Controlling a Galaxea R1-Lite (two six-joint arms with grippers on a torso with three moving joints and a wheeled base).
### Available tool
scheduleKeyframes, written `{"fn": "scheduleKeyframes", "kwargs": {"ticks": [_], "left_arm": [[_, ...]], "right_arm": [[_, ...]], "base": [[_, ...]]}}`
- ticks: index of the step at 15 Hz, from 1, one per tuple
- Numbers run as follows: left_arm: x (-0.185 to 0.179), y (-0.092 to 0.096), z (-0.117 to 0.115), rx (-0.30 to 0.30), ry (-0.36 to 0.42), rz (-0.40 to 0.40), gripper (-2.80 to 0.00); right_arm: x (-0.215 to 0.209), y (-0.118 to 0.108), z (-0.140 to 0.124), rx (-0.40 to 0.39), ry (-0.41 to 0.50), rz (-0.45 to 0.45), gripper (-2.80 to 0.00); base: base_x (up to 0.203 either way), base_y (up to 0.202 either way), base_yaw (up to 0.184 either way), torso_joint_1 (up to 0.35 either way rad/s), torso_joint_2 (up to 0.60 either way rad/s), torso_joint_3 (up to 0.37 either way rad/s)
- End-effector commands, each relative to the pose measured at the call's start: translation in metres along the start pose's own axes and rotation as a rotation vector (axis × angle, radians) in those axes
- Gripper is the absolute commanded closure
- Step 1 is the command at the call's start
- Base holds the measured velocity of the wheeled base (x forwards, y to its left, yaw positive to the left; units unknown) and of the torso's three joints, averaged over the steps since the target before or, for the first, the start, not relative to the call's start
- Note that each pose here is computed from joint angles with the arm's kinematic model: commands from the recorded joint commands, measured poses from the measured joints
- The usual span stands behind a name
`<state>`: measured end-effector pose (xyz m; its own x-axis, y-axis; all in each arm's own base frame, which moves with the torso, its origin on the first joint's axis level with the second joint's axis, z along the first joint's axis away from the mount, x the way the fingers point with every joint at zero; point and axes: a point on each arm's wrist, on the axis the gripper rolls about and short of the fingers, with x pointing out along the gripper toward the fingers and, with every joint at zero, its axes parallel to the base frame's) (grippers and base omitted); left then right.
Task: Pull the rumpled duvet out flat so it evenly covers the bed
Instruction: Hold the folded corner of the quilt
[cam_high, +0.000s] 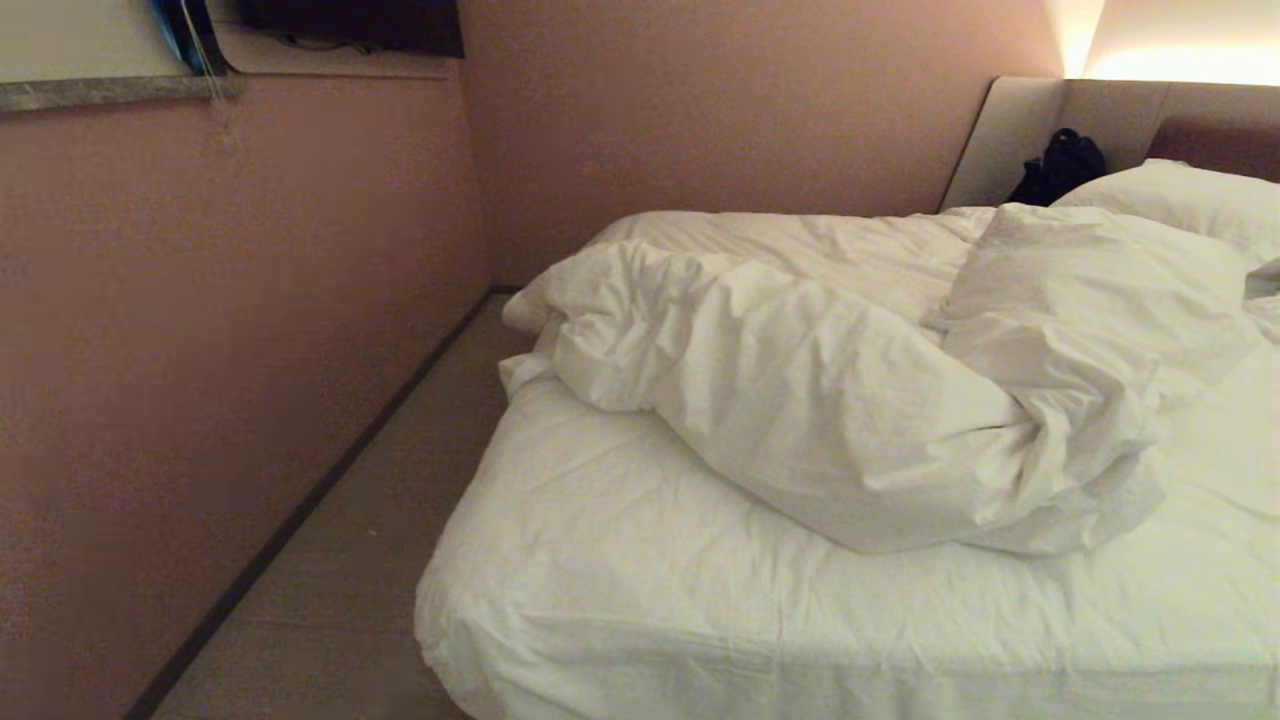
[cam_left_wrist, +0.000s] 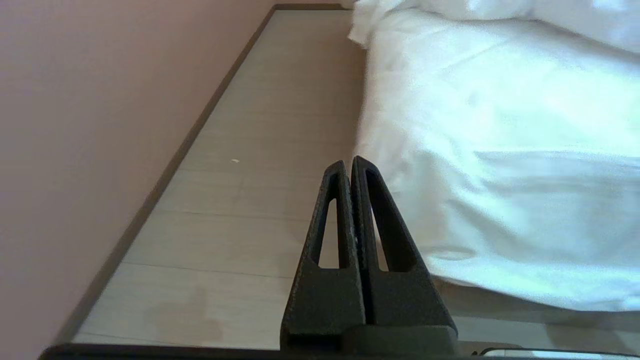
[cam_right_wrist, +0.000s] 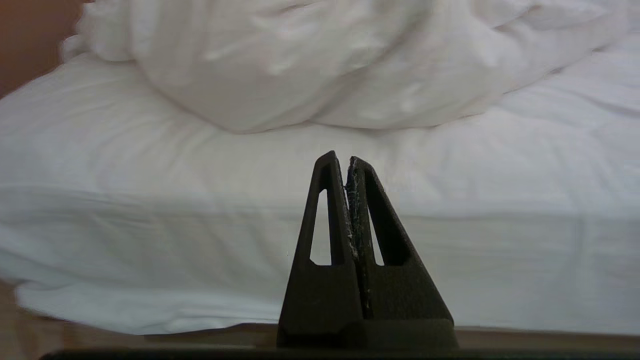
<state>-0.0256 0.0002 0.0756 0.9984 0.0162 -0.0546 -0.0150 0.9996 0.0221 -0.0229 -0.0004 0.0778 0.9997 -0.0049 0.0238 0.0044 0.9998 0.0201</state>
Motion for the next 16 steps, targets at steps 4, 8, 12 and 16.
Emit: {"fn": "scheduleKeyframes", "kwargs": {"ticks": [4, 8, 12, 16], "left_arm": [[0.0001, 0.0000, -0.0001, 0.002, 0.004, 0.001, 0.00], [0.0000, 0.0000, -0.0001, 0.002, 0.002, 0.001, 0.00], [0.0001, 0.0000, -0.0003, 0.000, 0.004, 0.000, 0.00], [0.0001, 0.0000, -0.0001, 0.002, 0.004, 0.002, 0.00]], "right_arm": [[0.0001, 0.0000, 0.0001, 0.000, 0.001, 0.000, 0.00], [0.0001, 0.0000, 0.0001, 0.000, 0.001, 0.000, 0.00], [0.0001, 0.0000, 0.0001, 0.000, 0.001, 0.000, 0.00], [0.0001, 0.0000, 0.0001, 0.000, 0.001, 0.000, 0.00]], "base": [[0.000, -0.193, 0.000, 0.002, 0.00, 0.001], [0.000, -0.192, -0.001, 0.002, 0.00, 0.001], [0.000, -0.193, 0.000, 0.004, 0.00, 0.002], [0.000, -0.195, 0.001, 0.002, 0.00, 0.001]]}}
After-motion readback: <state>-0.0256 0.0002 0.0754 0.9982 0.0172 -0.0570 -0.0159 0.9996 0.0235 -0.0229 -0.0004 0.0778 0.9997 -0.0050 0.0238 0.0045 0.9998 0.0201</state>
